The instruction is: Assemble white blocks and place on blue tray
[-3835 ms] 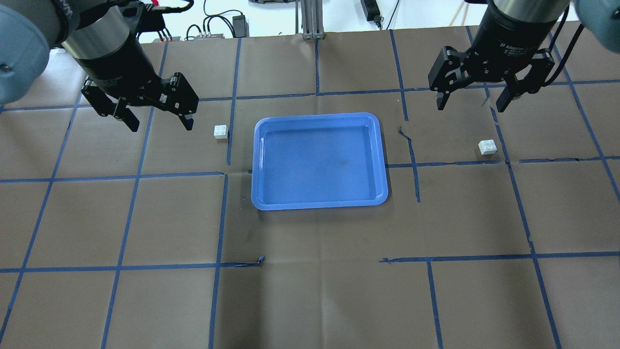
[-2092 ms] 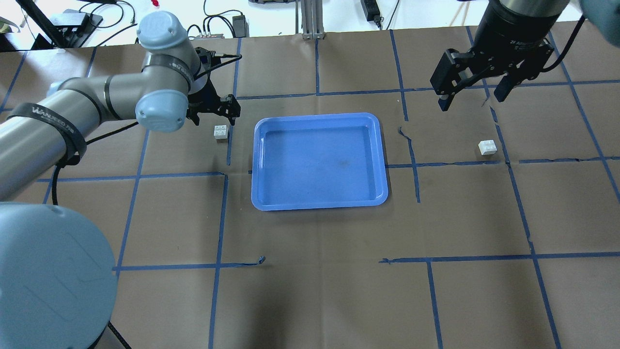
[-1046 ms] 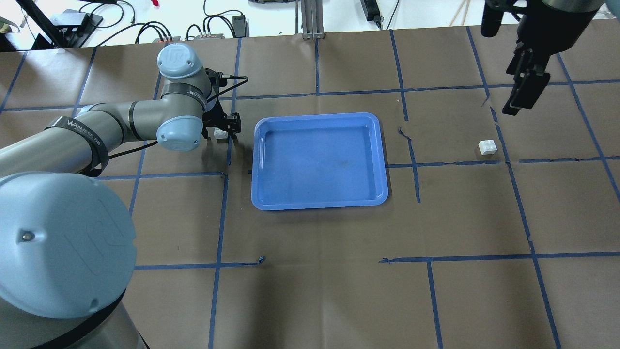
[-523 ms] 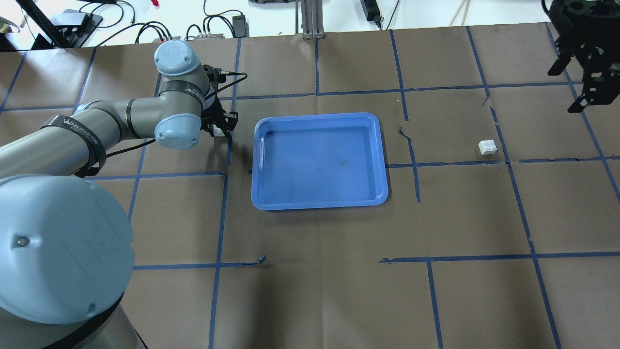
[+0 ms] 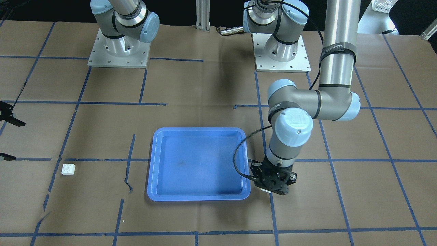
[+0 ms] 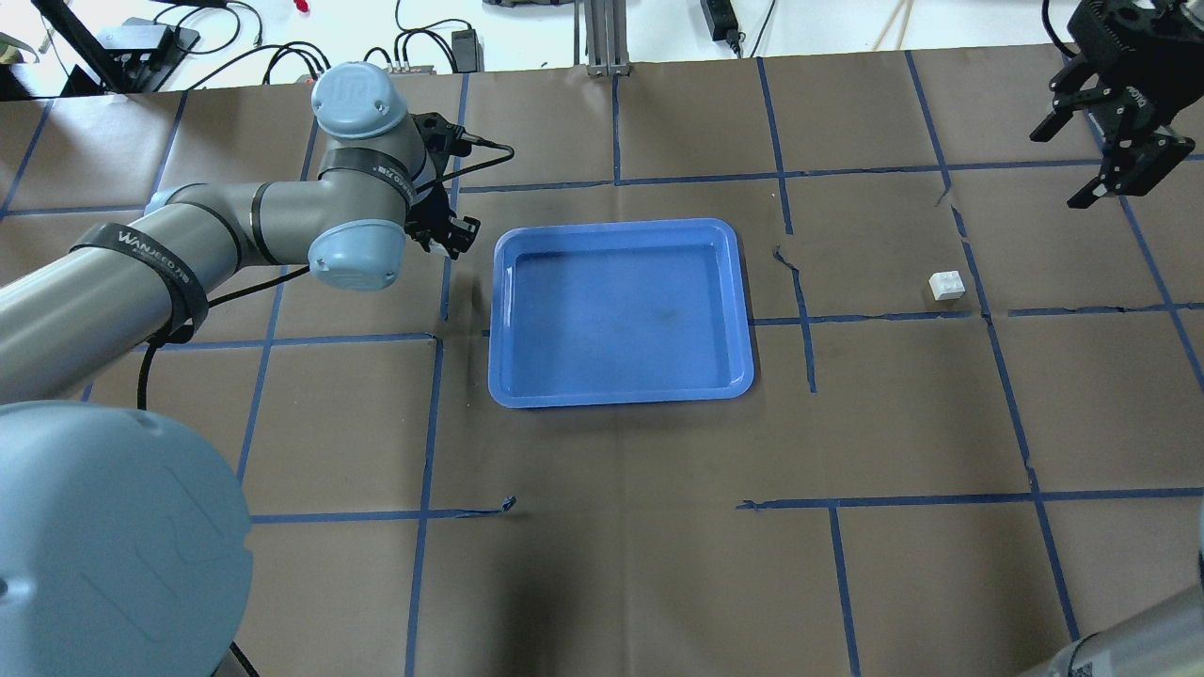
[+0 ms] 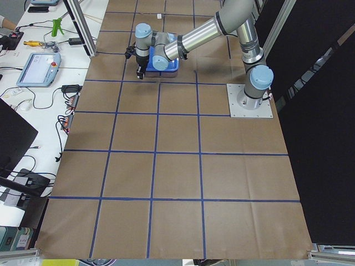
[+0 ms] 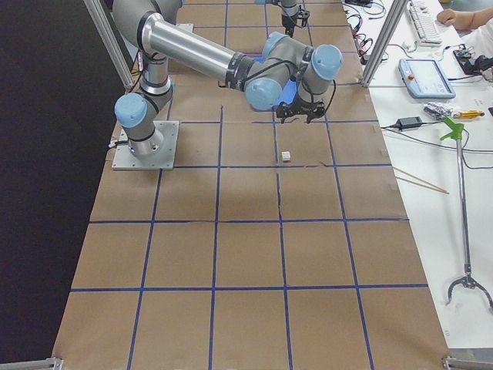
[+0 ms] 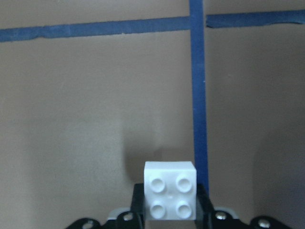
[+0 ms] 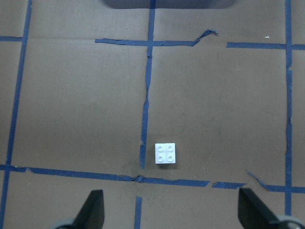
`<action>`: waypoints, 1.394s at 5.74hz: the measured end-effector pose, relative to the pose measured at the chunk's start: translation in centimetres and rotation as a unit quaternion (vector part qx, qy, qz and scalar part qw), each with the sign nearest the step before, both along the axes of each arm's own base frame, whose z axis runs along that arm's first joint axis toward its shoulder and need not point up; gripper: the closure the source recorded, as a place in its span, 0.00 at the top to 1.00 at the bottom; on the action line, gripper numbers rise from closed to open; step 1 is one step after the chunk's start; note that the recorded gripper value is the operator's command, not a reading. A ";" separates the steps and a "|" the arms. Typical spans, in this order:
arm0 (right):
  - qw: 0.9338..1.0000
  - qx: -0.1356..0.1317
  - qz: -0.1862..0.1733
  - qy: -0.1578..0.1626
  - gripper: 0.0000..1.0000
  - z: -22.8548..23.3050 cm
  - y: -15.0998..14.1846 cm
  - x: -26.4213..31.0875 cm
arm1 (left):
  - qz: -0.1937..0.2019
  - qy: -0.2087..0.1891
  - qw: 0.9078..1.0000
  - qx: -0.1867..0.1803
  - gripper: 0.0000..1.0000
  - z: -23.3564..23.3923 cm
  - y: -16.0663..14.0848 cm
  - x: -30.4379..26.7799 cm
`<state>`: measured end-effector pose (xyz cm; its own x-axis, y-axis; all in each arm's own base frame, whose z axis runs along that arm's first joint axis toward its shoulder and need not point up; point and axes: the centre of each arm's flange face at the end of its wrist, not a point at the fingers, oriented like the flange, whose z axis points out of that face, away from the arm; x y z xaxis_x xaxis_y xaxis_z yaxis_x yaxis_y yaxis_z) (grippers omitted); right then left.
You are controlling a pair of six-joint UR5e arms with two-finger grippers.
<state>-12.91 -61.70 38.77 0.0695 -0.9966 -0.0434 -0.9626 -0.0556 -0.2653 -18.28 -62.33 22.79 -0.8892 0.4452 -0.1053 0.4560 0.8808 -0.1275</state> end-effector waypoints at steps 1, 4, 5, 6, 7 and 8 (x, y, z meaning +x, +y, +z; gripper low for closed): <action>0.999 -0.020 0.011 -0.036 1.00 -2.5 -1.0 -1.9 | -0.131 -0.015 0.991 -0.005 0.02 1.1 1.7 -4.5; 0.987 -0.040 0.034 -0.153 1.00 -11.9 -2.1 -5.4 | -0.442 -0.051 0.896 0.004 0.03 0.2 6.5 -14.7; 0.983 -0.044 0.037 -0.177 1.00 -14.9 -2.1 -5.4 | -0.487 -0.055 0.872 0.015 0.03 -1.0 7.4 -16.2; 0.980 -0.047 0.038 -0.189 1.00 -17.7 -1.7 -5.1 | -0.512 -0.057 0.857 0.026 0.03 -2.2 7.8 -16.9; 0.979 -0.045 0.036 -0.196 1.00 -19.6 -1.1 -4.7 | -0.525 -0.056 0.849 0.038 0.03 -3.0 8.1 -17.1; 0.978 -0.038 0.033 -0.200 1.00 -20.9 -0.7 -4.4 | -0.528 -0.049 0.846 0.055 0.03 -3.5 8.4 -17.1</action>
